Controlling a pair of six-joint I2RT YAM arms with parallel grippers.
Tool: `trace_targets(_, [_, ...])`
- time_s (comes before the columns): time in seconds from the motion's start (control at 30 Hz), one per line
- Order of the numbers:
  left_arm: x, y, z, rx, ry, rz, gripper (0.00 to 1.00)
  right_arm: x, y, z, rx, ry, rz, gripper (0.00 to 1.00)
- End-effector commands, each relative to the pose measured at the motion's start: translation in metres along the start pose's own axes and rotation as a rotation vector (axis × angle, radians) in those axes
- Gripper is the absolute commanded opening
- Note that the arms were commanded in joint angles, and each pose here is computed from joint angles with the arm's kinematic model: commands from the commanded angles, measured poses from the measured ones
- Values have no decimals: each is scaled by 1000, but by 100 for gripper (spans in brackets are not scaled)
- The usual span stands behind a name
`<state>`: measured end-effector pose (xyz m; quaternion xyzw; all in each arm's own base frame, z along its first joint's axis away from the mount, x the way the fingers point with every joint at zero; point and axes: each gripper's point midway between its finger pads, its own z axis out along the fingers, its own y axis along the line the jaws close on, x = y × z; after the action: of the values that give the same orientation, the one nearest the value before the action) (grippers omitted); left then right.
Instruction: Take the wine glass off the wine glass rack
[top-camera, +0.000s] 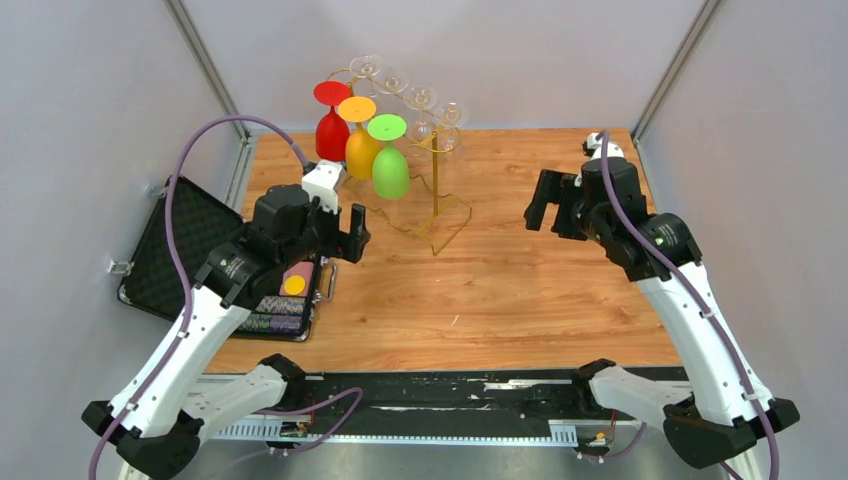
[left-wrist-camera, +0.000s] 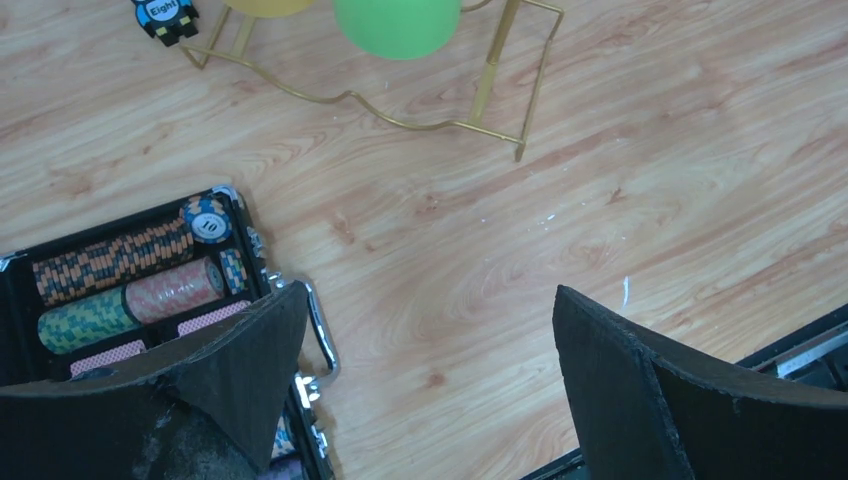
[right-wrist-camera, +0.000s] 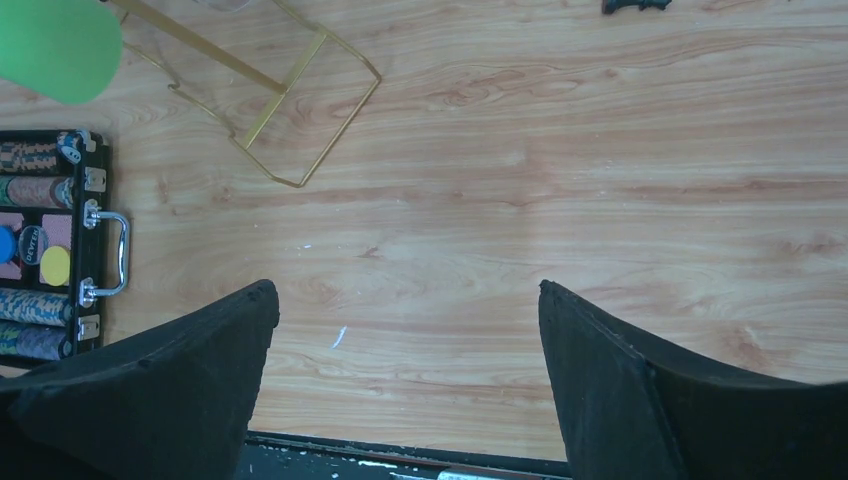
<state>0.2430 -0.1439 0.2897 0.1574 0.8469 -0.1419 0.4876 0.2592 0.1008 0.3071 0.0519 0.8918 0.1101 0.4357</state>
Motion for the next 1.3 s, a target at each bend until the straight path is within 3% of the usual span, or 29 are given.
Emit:
trace_targets(0.0, [-9, 3, -11, -21, -24, -15, 100, -15, 8, -7, -27, -24, 5, 100])
trace_targets(0.57, [-25, 11, -24, -81, -40, -70, 100, -65, 25, 4, -18, -88, -67, 100])
trace_targets(0.9, [-57, 0, -27, -63, -99, -256, 100, -87, 57, 25, -102, -87, -18, 100])
trace_targets(1.27, [-114, -38, -22, 137, -220, -514, 99, -88, 68, 23, -166, -98, 9, 99])
